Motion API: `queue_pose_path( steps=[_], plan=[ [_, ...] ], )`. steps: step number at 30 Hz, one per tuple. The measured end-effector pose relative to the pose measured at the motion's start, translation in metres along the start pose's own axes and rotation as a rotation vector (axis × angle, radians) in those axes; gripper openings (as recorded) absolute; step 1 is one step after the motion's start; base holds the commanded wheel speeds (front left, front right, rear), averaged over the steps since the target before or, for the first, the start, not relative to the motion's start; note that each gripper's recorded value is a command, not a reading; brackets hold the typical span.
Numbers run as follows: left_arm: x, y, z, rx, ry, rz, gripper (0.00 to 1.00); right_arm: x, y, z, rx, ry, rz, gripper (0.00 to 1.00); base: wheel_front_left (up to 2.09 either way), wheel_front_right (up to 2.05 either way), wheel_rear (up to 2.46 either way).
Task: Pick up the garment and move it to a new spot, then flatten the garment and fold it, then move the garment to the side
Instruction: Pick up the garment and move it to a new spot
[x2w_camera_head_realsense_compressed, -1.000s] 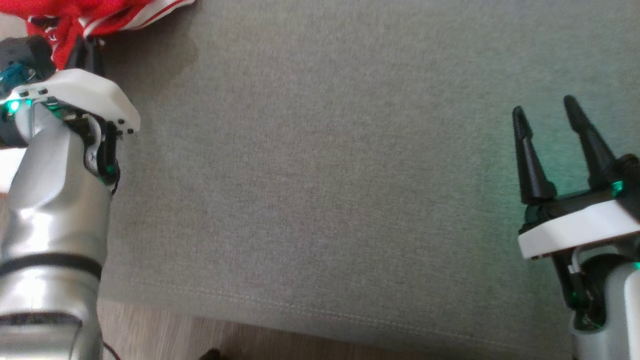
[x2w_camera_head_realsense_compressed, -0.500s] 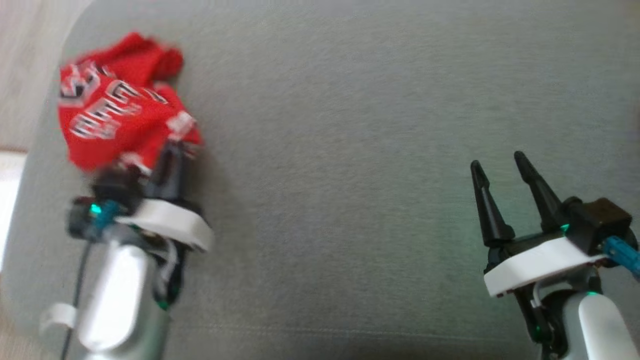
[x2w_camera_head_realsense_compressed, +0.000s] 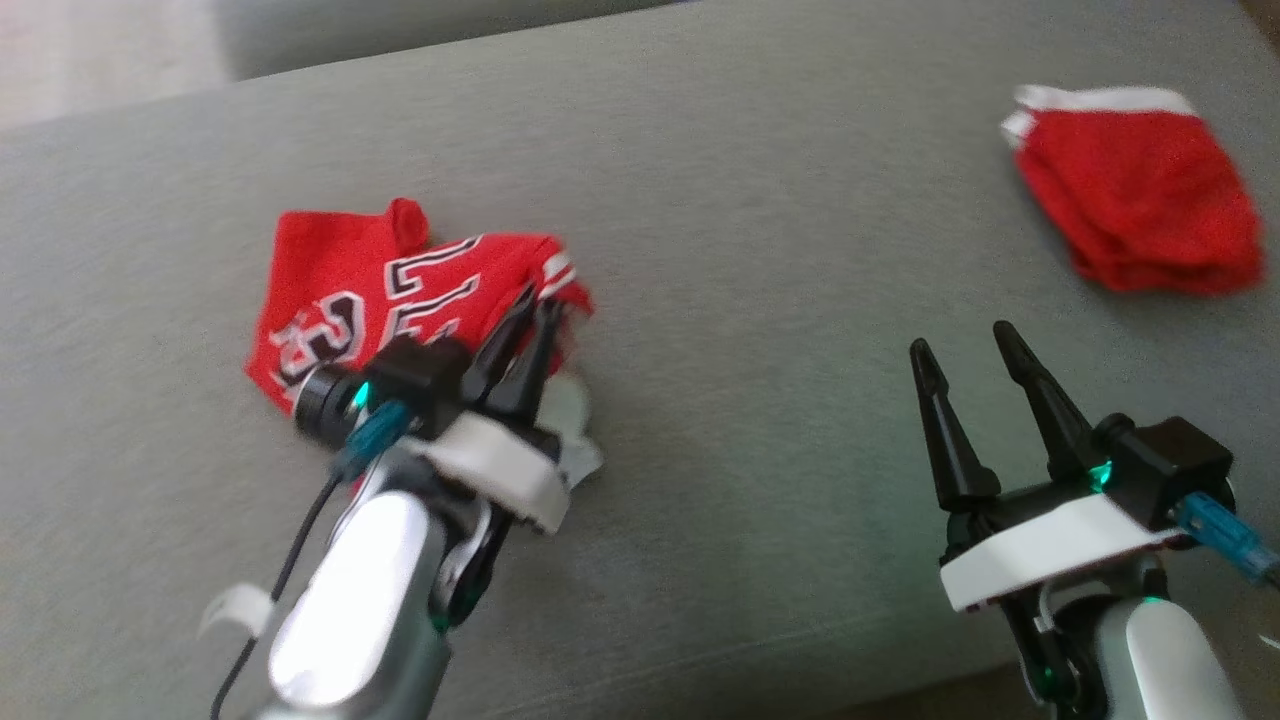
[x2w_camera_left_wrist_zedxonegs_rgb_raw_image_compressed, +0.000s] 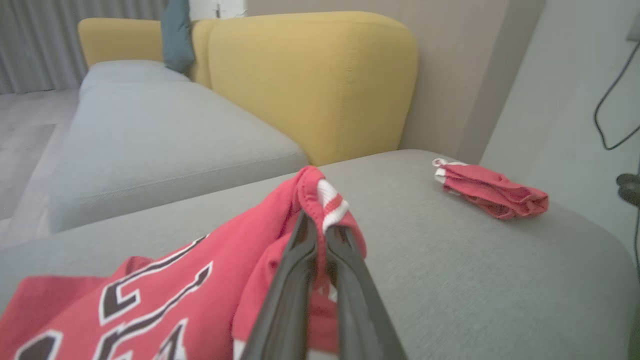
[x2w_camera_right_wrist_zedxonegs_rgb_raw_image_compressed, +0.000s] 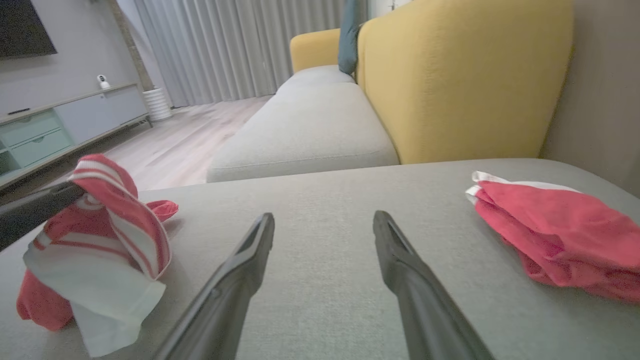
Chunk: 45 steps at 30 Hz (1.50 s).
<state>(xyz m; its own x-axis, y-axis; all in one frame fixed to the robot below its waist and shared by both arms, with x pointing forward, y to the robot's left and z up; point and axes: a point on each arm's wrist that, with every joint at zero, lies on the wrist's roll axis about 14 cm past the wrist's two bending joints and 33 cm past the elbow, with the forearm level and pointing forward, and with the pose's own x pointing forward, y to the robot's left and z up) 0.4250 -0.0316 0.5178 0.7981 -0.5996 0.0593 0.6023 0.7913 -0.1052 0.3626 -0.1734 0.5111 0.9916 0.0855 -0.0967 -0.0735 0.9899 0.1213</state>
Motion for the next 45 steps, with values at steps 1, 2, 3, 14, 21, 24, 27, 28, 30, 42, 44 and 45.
queue_pose_path(
  steps=[1, 2, 3, 14, 21, 24, 27, 28, 30, 42, 44, 45],
  plan=[
    [0.008, -0.010, 0.003, 0.000, -0.010, -0.034, 0.00, -0.004, -0.006, 0.000, 0.002, 0.000, -0.022, 1.00, 0.00, 0.00, 0.00],
    [0.016, -0.019, 0.005, 0.002, -0.018, -0.067, 0.00, -0.007, -0.012, 0.000, 0.002, -0.003, -0.042, 1.00, 0.00, 0.00, 0.00],
    [0.023, -0.029, 0.007, 0.002, -0.026, -0.098, 0.00, -0.011, -0.018, -0.001, 0.004, -0.004, -0.063, 1.00, 0.00, 0.00, 0.00],
    [0.042, -0.065, -0.068, -0.066, 0.165, -0.223, 0.38, -0.021, -0.048, -0.025, 0.041, 0.049, -0.176, 1.00, 0.00, 0.00, 0.00],
    [0.036, -0.069, -0.046, -0.016, 0.075, -0.244, 1.00, -0.012, -0.042, -0.030, 0.044, 0.056, -0.150, 1.00, 0.00, 0.00, 0.00],
    [0.029, -0.055, -0.023, -0.015, -0.004, -0.177, 1.00, -0.006, -0.033, -0.027, 0.029, 0.041, -0.114, 1.00, 0.00, 0.00, 0.00],
    [0.012, -0.029, -0.011, -0.010, -0.047, -0.057, 1.00, 0.001, -0.026, -0.024, 0.022, 0.029, -0.085, 1.00, 0.00, 0.00, 0.00],
    [0.005, -0.017, -0.006, -0.011, -0.062, -0.006, 1.00, 0.004, -0.022, -0.023, 0.023, 0.026, -0.072, 1.00, 0.00, 0.00, 0.00],
    [-0.009, 0.011, 0.003, 0.000, -0.083, 0.107, 1.00, 0.008, -0.016, -0.020, 0.018, 0.014, -0.048, 1.00, 0.00, 0.00, 0.00],
    [-0.129, 0.122, 0.009, 0.087, -0.042, 0.561, 1.00, 0.018, 0.020, 0.006, -0.003, -0.053, 0.069, 1.00, 0.00, 0.00, 0.00],
    [-0.139, 0.125, 0.011, 0.106, -0.035, 0.571, 1.00, 0.014, 0.023, 0.004, -0.008, -0.045, 0.075, 1.00, 0.00, 0.00, 0.00],
    [-0.143, 0.126, 0.012, 0.111, -0.030, 0.574, 1.00, 0.011, 0.024, 0.003, -0.011, -0.040, 0.077, 1.00, 0.00, 0.00, 0.00]
  ],
)
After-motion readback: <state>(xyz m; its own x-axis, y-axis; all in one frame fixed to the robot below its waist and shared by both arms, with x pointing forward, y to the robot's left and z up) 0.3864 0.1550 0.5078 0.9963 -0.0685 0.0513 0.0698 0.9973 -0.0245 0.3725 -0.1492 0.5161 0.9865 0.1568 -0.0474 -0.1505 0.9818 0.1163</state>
